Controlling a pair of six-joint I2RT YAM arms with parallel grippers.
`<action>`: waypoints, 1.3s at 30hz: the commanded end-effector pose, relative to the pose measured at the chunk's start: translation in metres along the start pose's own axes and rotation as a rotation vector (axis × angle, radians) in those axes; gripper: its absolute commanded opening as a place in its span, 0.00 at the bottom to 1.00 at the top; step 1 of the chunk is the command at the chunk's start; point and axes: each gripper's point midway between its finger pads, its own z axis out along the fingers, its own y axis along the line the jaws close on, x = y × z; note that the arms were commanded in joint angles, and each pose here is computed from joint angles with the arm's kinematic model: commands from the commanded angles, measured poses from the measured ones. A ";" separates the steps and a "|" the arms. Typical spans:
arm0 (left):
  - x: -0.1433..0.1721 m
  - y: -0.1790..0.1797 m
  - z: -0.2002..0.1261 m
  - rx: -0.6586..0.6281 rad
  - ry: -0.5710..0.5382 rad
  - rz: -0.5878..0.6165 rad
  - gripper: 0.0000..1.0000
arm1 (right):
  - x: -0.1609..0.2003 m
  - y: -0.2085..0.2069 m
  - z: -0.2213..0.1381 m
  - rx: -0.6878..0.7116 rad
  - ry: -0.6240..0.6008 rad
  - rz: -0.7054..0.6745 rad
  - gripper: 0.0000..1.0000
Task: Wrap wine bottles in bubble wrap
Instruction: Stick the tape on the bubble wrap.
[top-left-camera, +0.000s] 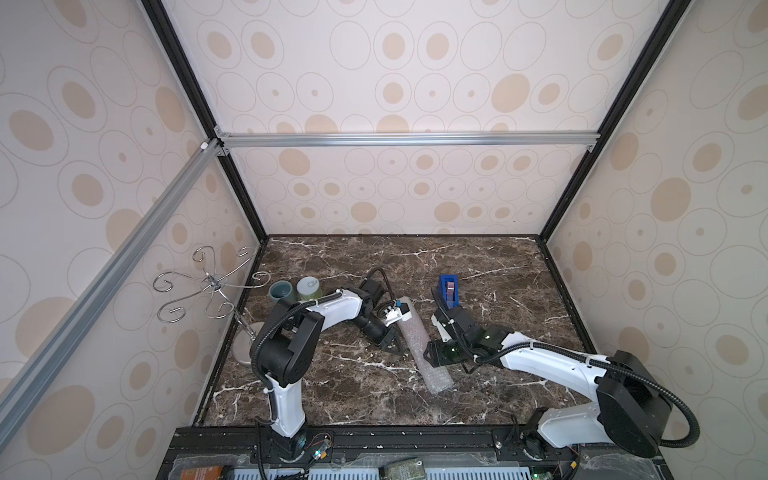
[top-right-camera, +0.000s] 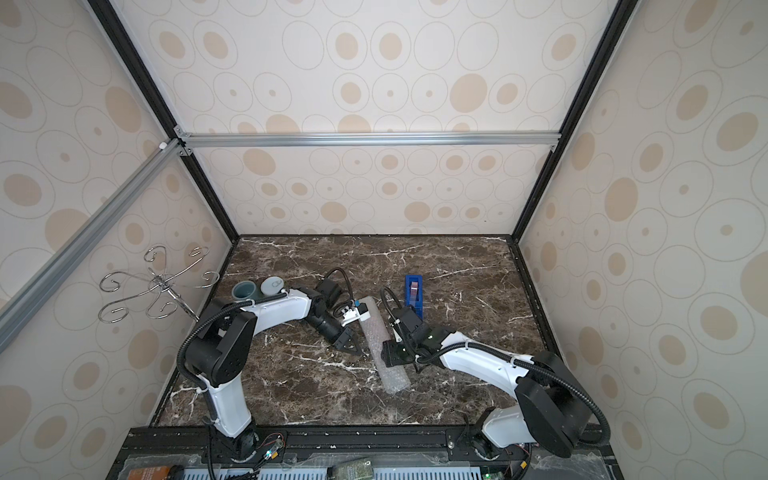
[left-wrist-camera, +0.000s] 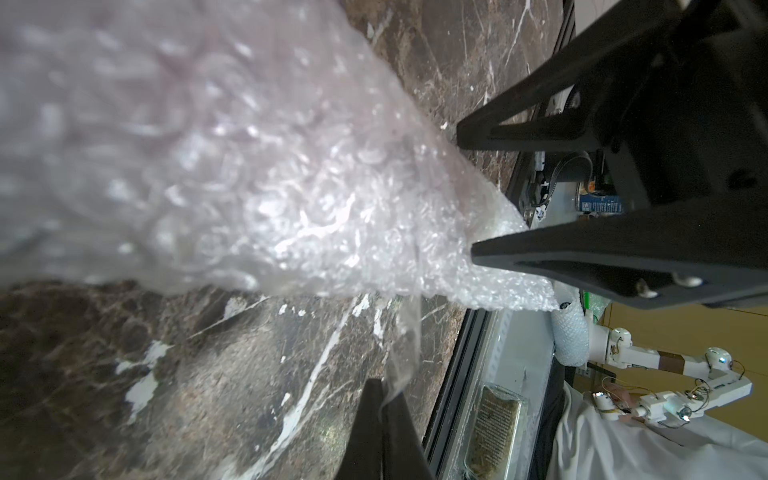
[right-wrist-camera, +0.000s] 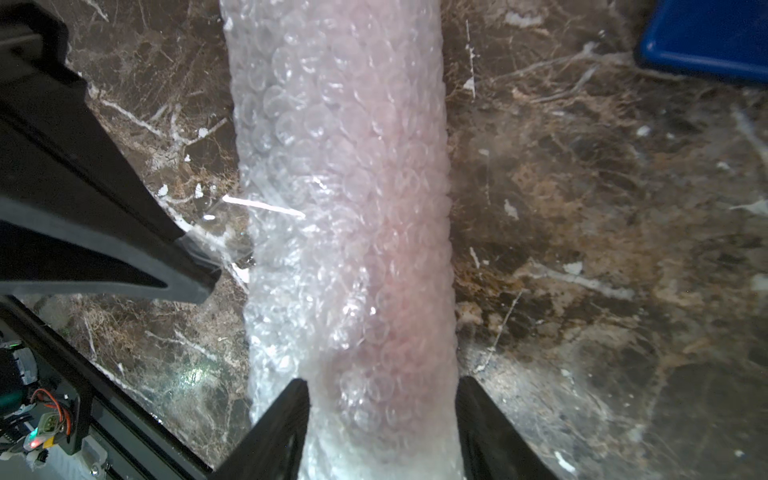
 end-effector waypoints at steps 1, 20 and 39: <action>0.001 0.004 0.001 0.000 0.002 0.028 0.00 | -0.008 0.005 -0.005 0.007 -0.016 -0.015 0.60; 0.003 0.016 0.008 -0.010 0.019 0.002 0.00 | -0.057 0.039 -0.013 -0.040 -0.086 -0.069 0.56; -0.003 0.015 -0.002 -0.018 -0.029 -0.019 0.00 | -0.067 0.034 -0.017 -0.002 -0.131 -0.067 0.57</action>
